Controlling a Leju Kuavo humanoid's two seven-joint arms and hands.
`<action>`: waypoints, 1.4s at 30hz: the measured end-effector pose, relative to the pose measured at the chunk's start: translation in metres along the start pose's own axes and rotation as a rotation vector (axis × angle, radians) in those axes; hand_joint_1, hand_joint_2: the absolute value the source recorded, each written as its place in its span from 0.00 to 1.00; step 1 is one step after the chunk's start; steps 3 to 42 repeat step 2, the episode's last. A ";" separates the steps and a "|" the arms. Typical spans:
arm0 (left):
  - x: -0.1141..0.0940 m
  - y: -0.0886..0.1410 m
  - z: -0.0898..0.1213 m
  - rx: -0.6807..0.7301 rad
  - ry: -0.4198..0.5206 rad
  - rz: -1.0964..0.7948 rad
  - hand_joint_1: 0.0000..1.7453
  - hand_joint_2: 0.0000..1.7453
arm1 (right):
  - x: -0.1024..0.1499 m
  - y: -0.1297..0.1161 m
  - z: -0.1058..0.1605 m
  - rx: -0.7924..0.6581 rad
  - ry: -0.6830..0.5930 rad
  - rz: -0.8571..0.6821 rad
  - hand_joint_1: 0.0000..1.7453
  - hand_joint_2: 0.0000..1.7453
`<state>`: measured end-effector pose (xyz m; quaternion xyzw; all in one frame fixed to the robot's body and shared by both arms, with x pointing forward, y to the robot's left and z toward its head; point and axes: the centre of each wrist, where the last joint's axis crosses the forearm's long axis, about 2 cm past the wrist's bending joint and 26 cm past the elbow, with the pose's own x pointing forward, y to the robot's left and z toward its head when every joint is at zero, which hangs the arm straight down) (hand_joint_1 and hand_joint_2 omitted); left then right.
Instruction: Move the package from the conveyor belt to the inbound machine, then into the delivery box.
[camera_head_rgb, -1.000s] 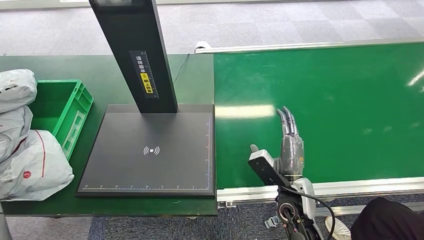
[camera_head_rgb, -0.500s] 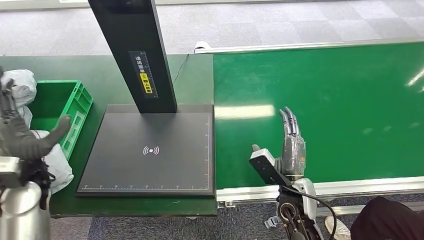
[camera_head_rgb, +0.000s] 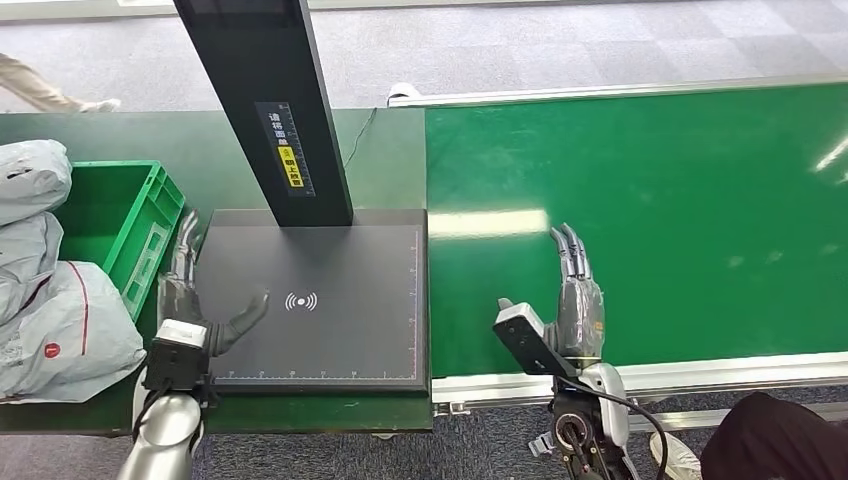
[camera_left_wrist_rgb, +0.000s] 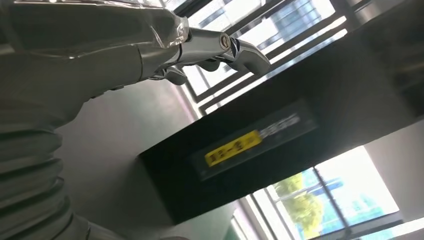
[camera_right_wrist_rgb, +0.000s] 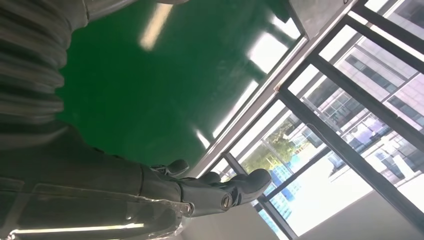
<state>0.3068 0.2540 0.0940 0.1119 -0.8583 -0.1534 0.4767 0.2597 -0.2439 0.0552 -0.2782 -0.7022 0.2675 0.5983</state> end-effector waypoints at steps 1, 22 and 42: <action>-0.003 -0.004 0.006 -0.007 0.022 0.006 0.00 1.00 | 0.000 0.001 0.000 0.008 -0.002 -0.003 0.00 1.00; -0.005 -0.006 0.009 -0.011 0.034 0.010 0.00 1.00 | 0.000 0.002 0.001 0.012 -0.002 -0.004 0.00 1.00; -0.005 -0.006 0.009 -0.011 0.034 0.010 0.00 1.00 | 0.000 0.002 0.001 0.012 -0.002 -0.004 0.00 1.00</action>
